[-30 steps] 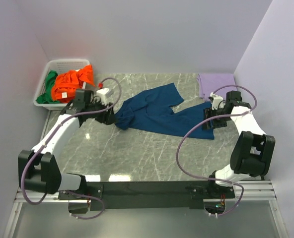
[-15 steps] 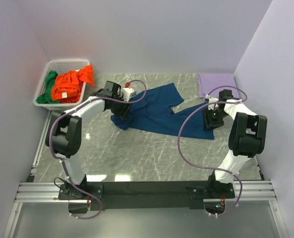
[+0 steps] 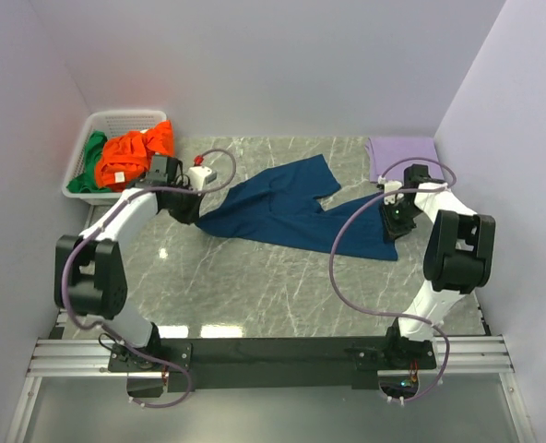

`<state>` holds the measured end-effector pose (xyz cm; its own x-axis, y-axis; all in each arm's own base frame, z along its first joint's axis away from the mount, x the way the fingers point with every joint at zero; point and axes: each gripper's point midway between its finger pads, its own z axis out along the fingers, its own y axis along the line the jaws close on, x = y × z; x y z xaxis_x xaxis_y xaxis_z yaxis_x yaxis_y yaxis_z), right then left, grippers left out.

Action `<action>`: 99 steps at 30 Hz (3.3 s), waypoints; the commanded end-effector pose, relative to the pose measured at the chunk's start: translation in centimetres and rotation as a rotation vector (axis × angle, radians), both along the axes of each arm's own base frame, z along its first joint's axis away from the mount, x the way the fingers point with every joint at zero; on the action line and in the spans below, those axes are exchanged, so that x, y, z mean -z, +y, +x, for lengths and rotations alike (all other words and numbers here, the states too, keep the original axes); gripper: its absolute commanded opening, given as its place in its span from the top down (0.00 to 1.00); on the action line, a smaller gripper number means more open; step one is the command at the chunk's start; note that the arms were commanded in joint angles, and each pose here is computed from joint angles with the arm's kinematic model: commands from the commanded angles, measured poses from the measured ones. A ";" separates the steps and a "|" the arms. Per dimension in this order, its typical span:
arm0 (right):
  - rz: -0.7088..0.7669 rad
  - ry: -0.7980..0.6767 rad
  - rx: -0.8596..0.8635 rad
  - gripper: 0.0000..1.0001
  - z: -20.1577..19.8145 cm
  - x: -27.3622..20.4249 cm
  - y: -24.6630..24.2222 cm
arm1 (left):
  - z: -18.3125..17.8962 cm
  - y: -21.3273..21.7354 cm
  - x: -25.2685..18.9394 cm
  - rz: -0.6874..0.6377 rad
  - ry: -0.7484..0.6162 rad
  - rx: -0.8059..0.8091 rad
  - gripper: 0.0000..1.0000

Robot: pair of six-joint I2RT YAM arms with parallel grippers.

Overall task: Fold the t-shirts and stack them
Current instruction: Flatten the tshirt out

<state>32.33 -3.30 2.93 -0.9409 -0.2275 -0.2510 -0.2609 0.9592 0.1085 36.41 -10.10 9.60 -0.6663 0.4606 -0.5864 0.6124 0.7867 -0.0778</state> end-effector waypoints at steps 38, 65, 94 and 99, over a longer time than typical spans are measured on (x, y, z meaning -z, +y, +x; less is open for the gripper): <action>-0.125 -0.094 -0.141 0.56 5.8 -0.7 -1.4 | 9.8 -16.9 0.7 -0.081 -0.121 0.240 0.45; -0.150 -0.080 -0.138 1.00 5.9 -0.9 -2.3 | 13.2 -18.8 0.3 -0.027 -0.257 0.165 0.99; -0.062 -0.038 -0.037 0.56 6.5 -2.0 -3.7 | 5.7 -12.2 -9.2 -0.156 -0.237 0.283 0.99; 0.009 0.037 0.014 0.57 6.0 -0.1 -4.0 | 5.8 -12.1 -8.6 -0.145 -0.229 0.287 1.00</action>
